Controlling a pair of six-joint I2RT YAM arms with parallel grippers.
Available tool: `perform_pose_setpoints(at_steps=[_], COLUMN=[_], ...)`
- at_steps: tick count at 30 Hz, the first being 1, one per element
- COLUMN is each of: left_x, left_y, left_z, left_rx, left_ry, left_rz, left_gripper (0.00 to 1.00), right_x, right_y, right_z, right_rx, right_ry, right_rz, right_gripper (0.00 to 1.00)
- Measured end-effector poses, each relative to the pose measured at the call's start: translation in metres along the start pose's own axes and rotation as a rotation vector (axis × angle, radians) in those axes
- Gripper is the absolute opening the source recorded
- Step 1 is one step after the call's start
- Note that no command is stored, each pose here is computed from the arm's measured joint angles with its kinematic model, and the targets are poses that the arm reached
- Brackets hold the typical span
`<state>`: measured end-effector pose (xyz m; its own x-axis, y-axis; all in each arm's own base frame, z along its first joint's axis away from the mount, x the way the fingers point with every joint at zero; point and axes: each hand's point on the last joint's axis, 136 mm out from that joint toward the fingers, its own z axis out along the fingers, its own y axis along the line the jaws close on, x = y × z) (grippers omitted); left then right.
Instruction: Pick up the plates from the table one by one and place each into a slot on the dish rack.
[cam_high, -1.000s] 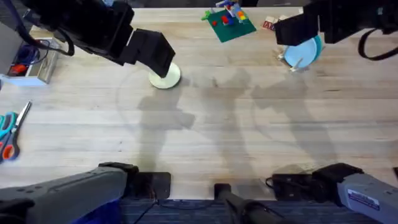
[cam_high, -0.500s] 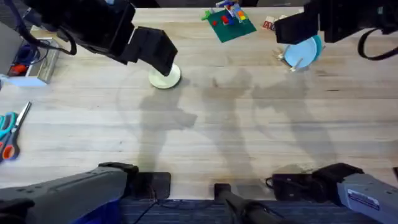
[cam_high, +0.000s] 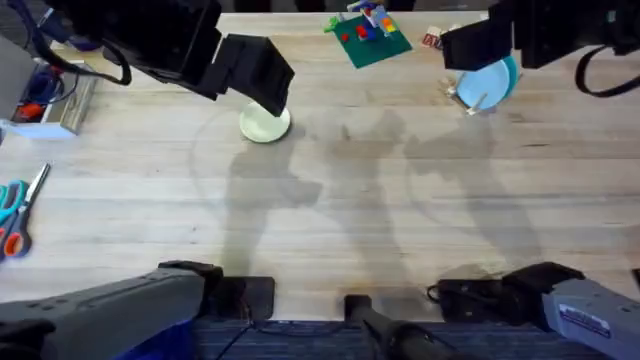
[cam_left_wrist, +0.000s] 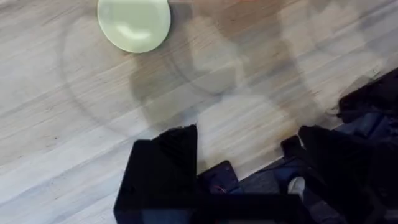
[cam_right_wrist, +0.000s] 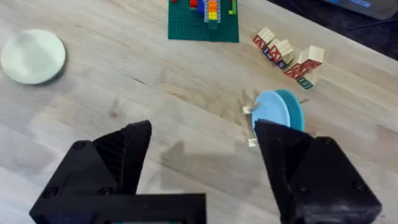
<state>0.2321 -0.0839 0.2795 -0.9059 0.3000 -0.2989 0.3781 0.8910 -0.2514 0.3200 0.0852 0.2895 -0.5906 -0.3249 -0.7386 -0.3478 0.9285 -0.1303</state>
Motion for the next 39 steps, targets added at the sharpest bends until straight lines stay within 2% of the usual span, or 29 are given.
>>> perform_pose_setpoints(at_steps=[3, 4, 9, 10, 11, 18, 27, 31, 39], left_x=[-0.001, -0.001, -0.002, -0.002, -0.002, -0.003, -0.019, -0.018, -0.021], left_y=[-0.003, -0.005, -0.009, -0.009, -0.009, -0.009, -0.013, 0.003, 0.046], left_z=[0.000, 0.000, 0.000, 0.000, 0.000, 0.000, 0.002, 0.012, 0.048], left_rx=[0.017, 0.026, 0.050, 0.050, 0.050, 0.052, 0.111, 0.148, 0.206], left_ry=[-0.003, -0.005, -0.013, -0.013, -0.012, -0.016, -0.080, -0.059, 0.009], left_rz=[0.000, -0.003, -0.002, 0.002, 0.001, -0.017, 0.003, -0.046, -0.152], left_gripper=[0.993, 0.941, 0.151, 0.074, 0.048, 0.041, 0.043, 0.043, 0.043], right_x=[0.000, 0.000, 0.000, 0.000, 0.000, 0.000, 0.000, 0.000, 0.000], right_y=[0.000, 0.000, 0.000, 0.000, 0.000, 0.000, 0.000, 0.000, 0.000], right_z=[0.000, 0.000, 0.000, 0.000, 0.000, 0.000, 0.000, 0.000, 0.000], right_rx=[0.000, 0.000, 0.000, 0.000, 0.000, 0.000, 0.000, 0.000, 0.000], right_ry=[0.000, 0.000, 0.000, 0.000, 0.000, 0.000, 0.000, 0.000, 0.000], right_rz=[0.002, 0.002, 0.002, 0.002, 0.002, 0.002, 0.002, 0.002, 0.002], right_gripper=[0.993, 0.993, 0.993, 0.993, 0.993, 0.993, 0.995, 0.995, 0.993])
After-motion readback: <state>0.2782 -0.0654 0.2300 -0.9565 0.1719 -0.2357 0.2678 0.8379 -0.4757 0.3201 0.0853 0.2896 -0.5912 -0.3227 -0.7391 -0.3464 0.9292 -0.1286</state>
